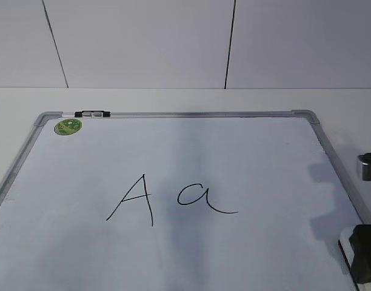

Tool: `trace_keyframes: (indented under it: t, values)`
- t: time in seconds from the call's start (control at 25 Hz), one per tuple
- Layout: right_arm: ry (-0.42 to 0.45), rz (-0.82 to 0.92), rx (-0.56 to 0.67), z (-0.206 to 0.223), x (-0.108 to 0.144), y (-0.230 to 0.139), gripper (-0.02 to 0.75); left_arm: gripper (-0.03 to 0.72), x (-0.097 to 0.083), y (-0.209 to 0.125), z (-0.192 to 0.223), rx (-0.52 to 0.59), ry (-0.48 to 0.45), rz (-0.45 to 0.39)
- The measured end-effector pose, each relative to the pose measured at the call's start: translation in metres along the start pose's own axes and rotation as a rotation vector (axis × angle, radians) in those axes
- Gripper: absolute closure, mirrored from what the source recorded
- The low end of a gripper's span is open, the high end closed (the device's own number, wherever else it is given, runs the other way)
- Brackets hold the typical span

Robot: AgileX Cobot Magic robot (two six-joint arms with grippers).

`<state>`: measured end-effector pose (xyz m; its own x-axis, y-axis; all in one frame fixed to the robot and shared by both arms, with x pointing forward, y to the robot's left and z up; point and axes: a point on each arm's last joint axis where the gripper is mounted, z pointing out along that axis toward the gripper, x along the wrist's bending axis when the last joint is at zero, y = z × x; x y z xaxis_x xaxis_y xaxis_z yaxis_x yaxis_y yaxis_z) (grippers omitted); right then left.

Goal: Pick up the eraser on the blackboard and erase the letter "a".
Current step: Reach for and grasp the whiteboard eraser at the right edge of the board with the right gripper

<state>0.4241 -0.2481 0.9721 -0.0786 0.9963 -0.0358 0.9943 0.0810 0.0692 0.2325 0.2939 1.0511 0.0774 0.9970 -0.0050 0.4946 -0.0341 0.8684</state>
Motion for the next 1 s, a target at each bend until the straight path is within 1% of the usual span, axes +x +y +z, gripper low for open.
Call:
trace_keyframes:
  t: [0.16, 0.44, 0.68, 1.0]
  values:
    - [0.004, 0.0, -0.014, 0.001, 0.001, 0.002, 0.054, 0.453, 0.0, 0.0, 0.0, 0.0, 0.0, 0.0]
    - [-0.007, 0.013, 0.038, 0.014, 0.002, 0.006, 0.054, 0.453, 0.0, 0.0, 0.0, 0.0, 0.0, 0.0]
    - [-0.001, 0.014, 0.016, 0.014, 0.003, 0.008, 0.054, 0.453, 0.0, 0.0, 0.0, 0.0, 0.0, 0.0]
    - [-0.021, 0.015, 0.007, 0.014, 0.001, 0.01, 0.054, 0.453, 0.0, 0.0, 0.0, 0.0, 0.0, 0.0]
